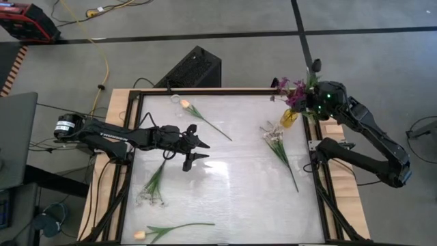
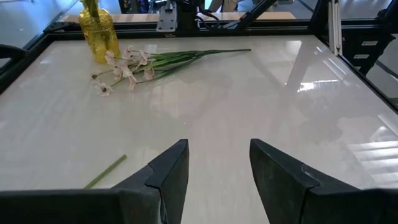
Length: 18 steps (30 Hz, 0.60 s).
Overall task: Sort flowers into vase by color
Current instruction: Put the black tulip into the yellow vase
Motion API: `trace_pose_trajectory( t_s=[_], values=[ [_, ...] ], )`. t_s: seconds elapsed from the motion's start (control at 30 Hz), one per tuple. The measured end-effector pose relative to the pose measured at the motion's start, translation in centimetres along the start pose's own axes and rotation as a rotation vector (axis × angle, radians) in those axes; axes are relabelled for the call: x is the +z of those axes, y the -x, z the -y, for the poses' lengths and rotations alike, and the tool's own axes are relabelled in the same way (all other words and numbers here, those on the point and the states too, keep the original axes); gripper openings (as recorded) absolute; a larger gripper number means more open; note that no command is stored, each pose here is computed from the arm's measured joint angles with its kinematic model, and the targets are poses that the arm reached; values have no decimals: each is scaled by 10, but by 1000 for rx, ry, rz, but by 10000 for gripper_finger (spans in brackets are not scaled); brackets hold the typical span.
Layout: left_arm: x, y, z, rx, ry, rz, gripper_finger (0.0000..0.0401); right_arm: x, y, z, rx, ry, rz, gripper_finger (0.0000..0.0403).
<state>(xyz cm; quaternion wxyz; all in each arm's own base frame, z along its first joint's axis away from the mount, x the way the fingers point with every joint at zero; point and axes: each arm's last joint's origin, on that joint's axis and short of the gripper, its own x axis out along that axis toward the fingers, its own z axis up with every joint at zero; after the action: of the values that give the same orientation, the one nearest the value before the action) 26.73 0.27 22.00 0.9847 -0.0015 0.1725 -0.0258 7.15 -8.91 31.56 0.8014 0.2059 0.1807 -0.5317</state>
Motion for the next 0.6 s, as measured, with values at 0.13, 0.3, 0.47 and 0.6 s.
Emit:
trace_pose_trajectory(
  t_s=[0.13,0.3,0.47,0.6],
  values=[
    [0,0,0,0,-6,0,158,0,4,1,17,0,22,35],
    [0,0,0,0,-6,0,158,0,4,0,31,4,16,33],
    [0,0,0,0,-5,0,158,-3,-2,0,11,13,-48,34],
    [0,0,0,0,-5,-5,158,-6,-4,0,8,24,-98,35]
  ],
)
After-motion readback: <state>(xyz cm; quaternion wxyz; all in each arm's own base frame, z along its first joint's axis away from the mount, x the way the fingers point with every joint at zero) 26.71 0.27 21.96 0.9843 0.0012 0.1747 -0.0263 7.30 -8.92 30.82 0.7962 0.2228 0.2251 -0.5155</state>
